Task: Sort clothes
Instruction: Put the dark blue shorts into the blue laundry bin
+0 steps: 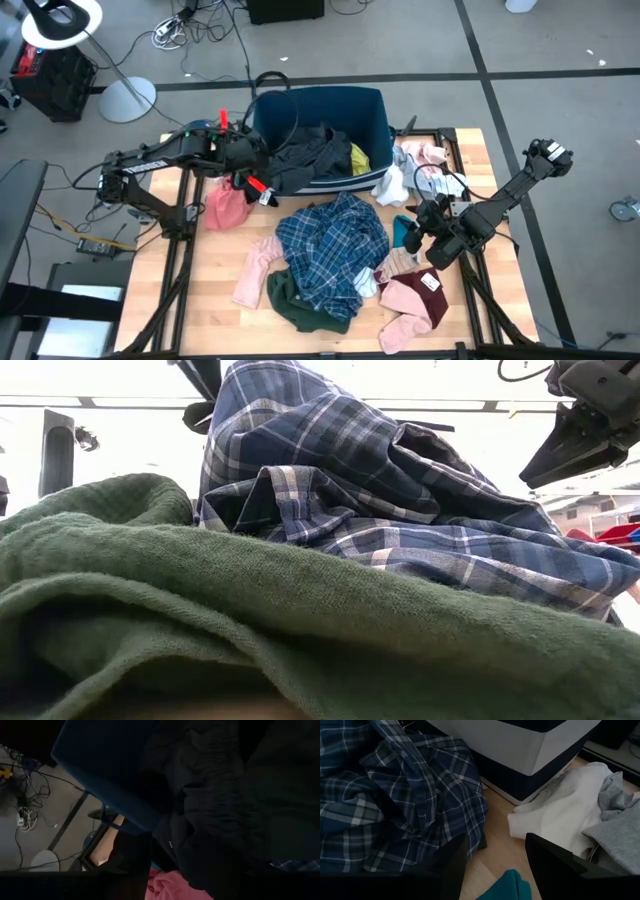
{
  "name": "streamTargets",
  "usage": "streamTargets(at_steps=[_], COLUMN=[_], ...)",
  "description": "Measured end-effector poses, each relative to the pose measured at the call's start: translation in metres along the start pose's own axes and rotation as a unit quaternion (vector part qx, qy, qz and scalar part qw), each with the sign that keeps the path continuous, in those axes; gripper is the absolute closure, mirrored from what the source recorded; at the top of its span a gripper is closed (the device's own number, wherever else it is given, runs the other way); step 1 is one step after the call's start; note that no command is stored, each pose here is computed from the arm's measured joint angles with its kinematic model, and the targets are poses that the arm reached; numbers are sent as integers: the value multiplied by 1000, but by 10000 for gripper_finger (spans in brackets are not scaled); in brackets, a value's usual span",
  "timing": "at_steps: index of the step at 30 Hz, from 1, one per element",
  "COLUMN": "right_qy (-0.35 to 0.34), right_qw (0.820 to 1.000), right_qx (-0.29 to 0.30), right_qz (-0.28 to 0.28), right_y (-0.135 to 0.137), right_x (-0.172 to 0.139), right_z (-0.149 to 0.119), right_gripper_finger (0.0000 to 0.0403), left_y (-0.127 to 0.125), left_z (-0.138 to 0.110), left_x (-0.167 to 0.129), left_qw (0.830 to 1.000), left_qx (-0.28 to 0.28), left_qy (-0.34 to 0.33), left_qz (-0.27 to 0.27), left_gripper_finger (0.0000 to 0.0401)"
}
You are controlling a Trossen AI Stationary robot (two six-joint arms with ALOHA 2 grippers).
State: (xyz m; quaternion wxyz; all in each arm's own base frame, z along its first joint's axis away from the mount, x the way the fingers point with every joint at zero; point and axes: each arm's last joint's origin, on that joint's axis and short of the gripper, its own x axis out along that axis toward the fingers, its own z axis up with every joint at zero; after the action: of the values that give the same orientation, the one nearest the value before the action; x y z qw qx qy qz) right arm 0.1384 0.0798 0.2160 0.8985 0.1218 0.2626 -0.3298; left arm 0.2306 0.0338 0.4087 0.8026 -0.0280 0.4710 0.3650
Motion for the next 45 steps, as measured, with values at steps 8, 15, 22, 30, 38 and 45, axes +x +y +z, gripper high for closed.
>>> streamTargets(at_steps=[8,15,22,30,38,45], right_qy=[0,0,0,0,0,0], right_qw=[1000,1000,1000,1000,1000,1000], right_qx=[1,1,2,1,1,1], right_qz=[0,1,1,1,1,1], right_y=[0,0,0,0,0,0], right_x=[0,0,0,0,0,0], right_z=[0,0,0,0,0,0], right_gripper_finger=[202,202,202,202,202,202], left_y=[-4,-12,-10,-2,6,9], left_z=[-2,-12,-8,18,56,87], left_x=[4,23,17,2,17,62], left_qw=[999,999,999,997,983,980], left_qx=[-11,12,19,-3,-26,-36], left_qy=[20,51,40,-60,-175,-194], left_qz=[-27,-11,-22,-53,-54,-35], left_gripper_finger=[233,246,387,399,400,392])
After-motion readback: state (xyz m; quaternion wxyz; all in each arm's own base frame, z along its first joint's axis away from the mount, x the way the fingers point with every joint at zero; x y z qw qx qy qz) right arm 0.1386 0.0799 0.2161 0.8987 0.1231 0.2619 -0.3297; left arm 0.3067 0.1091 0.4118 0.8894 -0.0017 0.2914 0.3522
